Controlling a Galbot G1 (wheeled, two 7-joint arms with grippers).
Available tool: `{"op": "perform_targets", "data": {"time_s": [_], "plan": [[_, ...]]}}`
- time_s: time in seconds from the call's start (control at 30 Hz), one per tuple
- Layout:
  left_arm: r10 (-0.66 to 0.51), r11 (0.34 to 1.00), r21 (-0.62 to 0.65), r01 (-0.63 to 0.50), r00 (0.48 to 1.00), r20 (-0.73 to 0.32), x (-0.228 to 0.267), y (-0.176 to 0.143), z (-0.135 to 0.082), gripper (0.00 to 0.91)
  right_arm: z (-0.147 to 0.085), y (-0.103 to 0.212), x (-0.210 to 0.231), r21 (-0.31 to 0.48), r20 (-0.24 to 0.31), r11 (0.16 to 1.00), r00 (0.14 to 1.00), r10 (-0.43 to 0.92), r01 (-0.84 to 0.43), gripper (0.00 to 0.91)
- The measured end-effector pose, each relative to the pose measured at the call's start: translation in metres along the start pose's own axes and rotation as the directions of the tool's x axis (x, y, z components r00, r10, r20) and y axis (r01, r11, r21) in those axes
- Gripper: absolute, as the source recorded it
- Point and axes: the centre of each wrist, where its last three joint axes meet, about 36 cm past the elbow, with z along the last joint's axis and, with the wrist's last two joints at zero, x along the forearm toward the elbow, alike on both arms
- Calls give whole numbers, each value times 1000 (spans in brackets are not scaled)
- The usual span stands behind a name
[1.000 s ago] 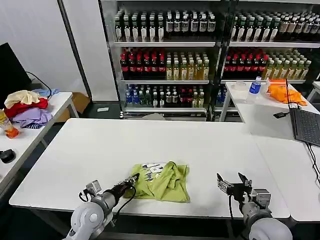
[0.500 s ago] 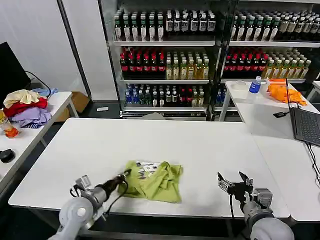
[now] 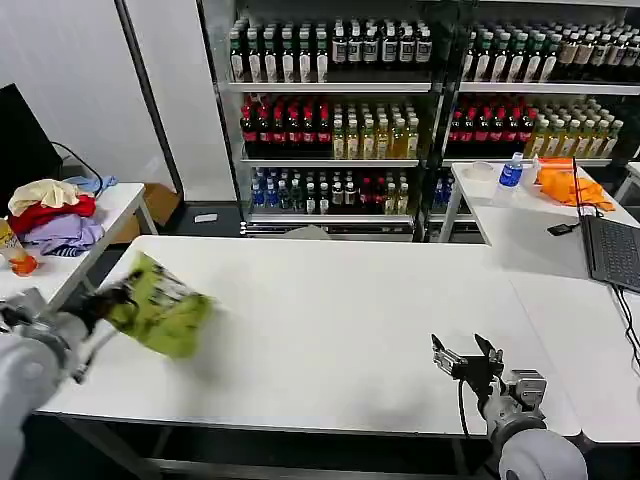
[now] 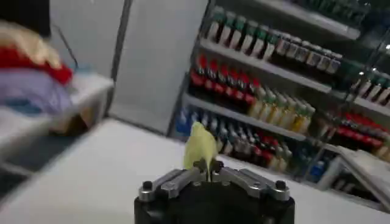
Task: Fold and organize the clothes.
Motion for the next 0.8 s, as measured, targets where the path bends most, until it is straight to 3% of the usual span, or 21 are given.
{"op": "perform_targets", "data": {"time_s": [0.1,0.17,0.5,0.8], "plan": [[-5,994,-106,7,1000,16,9,-6,-11,20,1,2,0,-7,2,1000,1000,-3,3,907],[-3,985,-170,5,1000,10,10,-13,-4,20,2,3,0,-9,3,1000,1000,-3,3,907],[-1,920,-391,-31,997,-82,-15,-59,88,20,6,0,8,-4,-1,1000,1000,13,-13,907],[97,876,-460,-147,987,-131,-18,-124,134,20,9,-5,17,-10,-6,999,999,38,-38,907]]}}
